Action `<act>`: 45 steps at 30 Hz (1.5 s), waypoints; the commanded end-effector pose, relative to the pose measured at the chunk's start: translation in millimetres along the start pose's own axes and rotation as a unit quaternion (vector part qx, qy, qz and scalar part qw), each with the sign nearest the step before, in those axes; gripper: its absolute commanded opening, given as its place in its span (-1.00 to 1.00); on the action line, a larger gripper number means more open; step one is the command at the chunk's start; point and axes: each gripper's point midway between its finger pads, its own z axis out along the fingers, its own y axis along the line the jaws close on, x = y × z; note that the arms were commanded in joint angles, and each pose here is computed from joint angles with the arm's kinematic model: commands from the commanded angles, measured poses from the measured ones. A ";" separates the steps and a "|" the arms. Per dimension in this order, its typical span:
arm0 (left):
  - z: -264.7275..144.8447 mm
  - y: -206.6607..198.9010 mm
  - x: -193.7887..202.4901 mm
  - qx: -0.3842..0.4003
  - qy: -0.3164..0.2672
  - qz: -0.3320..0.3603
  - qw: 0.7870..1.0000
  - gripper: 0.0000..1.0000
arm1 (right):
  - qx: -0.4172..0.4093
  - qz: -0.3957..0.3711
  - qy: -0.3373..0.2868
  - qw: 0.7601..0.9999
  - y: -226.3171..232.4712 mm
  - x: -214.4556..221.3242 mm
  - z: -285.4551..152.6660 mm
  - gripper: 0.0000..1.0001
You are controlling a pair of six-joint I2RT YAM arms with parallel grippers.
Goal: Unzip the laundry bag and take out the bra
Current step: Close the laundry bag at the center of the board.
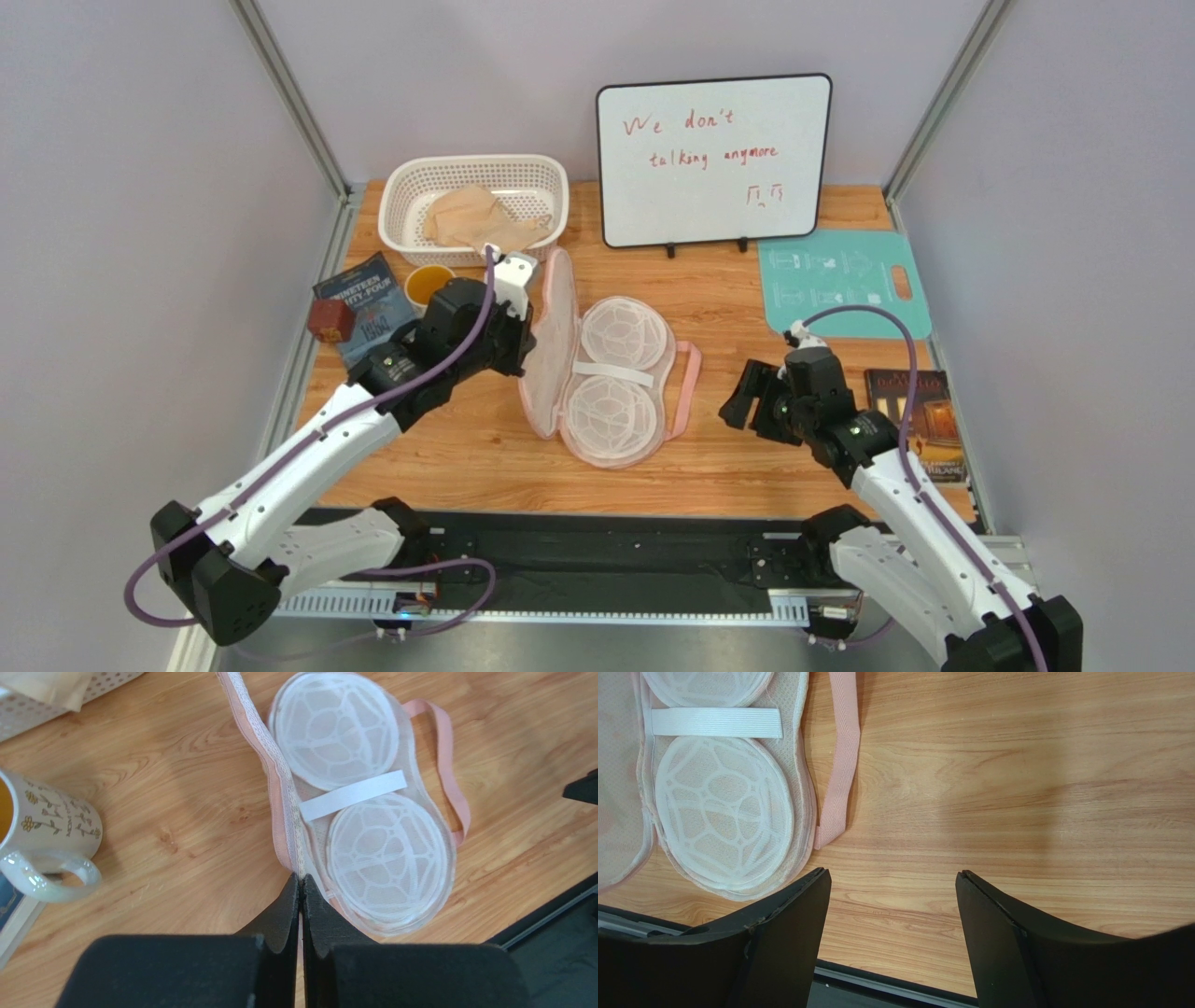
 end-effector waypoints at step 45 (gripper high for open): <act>123.5 -181.7 52.2 0.103 0.139 0.067 0.983 -1.00 | -0.035 0.001 -0.024 0.999 11.3 -7.1 -4.6 0.46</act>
